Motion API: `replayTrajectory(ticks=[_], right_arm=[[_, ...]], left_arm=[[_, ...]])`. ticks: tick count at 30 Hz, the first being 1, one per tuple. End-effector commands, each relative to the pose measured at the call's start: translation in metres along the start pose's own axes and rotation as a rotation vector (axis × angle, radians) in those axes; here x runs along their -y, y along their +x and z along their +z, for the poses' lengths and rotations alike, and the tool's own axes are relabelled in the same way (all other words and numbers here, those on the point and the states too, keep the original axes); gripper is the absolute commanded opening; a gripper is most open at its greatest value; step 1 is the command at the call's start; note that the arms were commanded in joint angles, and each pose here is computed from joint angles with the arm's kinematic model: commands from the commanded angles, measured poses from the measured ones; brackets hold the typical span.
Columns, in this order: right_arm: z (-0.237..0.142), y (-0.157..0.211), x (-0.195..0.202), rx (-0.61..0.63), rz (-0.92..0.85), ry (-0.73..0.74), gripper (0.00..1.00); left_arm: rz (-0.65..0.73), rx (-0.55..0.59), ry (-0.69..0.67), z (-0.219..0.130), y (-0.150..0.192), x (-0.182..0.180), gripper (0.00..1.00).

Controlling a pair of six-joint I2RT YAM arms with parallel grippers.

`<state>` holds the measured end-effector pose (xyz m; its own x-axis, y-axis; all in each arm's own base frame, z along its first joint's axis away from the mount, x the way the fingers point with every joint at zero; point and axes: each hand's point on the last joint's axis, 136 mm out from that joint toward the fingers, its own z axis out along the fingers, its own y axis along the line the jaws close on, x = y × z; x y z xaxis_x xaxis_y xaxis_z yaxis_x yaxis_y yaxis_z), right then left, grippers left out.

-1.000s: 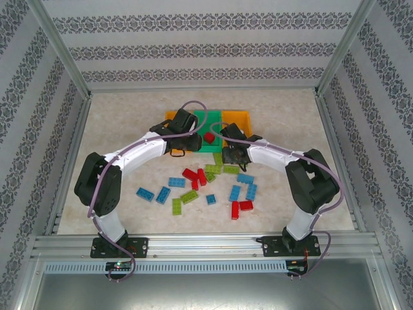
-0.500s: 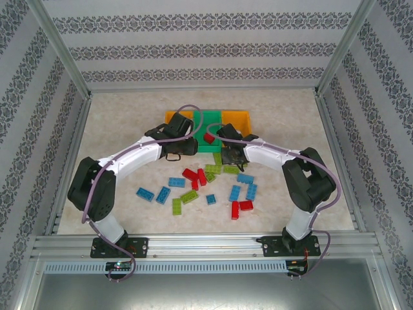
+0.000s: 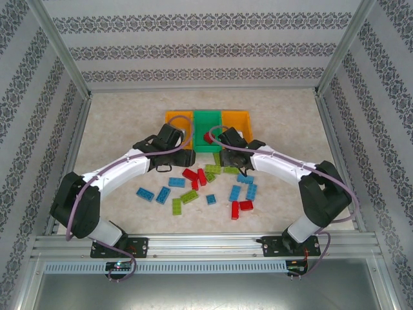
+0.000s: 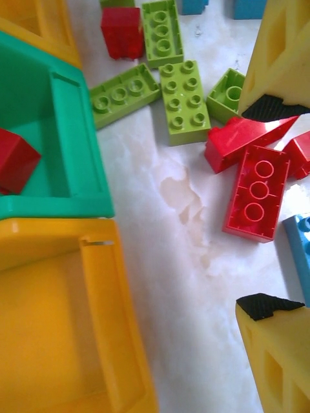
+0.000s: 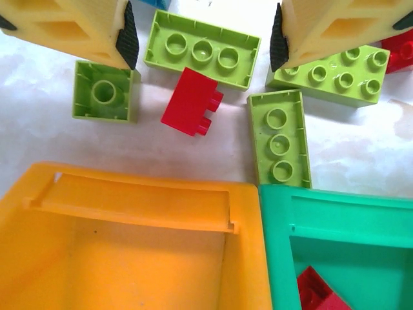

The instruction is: Sort the legos into containers by color

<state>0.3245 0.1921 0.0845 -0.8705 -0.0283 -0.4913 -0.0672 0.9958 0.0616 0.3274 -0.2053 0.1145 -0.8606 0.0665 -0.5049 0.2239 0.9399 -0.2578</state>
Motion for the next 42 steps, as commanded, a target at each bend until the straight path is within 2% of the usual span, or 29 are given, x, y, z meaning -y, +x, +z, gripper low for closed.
replayTrajectory(ticks=[1, 6, 12, 16, 21, 26, 36, 42], right_arm=[[-0.003, 0.005, 0.016, 0.01, 0.053, 0.026, 0.61], [-0.004, 0.017, 0.018, -0.01, 0.064, 0.0, 0.64], [-0.005, 0.026, 0.025, -0.008, 0.07, 0.009, 0.67], [-0.004, 0.026, 0.027, -0.001, 0.07, 0.01, 0.68], [0.001, 0.027, 0.027, -0.016, 0.055, 0.012, 0.7], [0.002, 0.024, 0.031, -0.015, 0.056, 0.018, 0.71], [-0.007, 0.012, 0.05, 0.016, 0.127, 0.001, 0.71], [-0.01, 0.013, 0.059, 0.017, 0.155, 0.004, 0.71]], left_arm=[[-0.006, -0.055, 0.023, 0.002, 0.015, 0.006, 0.73], [-0.028, -0.072, 0.033, 0.006, 0.031, 0.006, 0.73], [-0.042, -0.105, -0.118, -0.009, 0.053, -0.026, 0.74], [-0.035, -0.111, -0.125, -0.015, 0.069, -0.034, 0.74], [-0.001, -0.174, -0.145, -0.017, 0.094, -0.044, 0.74], [0.008, -0.22, -0.16, -0.015, 0.116, -0.053, 0.72], [0.043, -0.259, -0.151, -0.001, 0.129, -0.053, 0.65], [0.067, -0.297, -0.208, 0.007, 0.139, -0.057, 0.59]])
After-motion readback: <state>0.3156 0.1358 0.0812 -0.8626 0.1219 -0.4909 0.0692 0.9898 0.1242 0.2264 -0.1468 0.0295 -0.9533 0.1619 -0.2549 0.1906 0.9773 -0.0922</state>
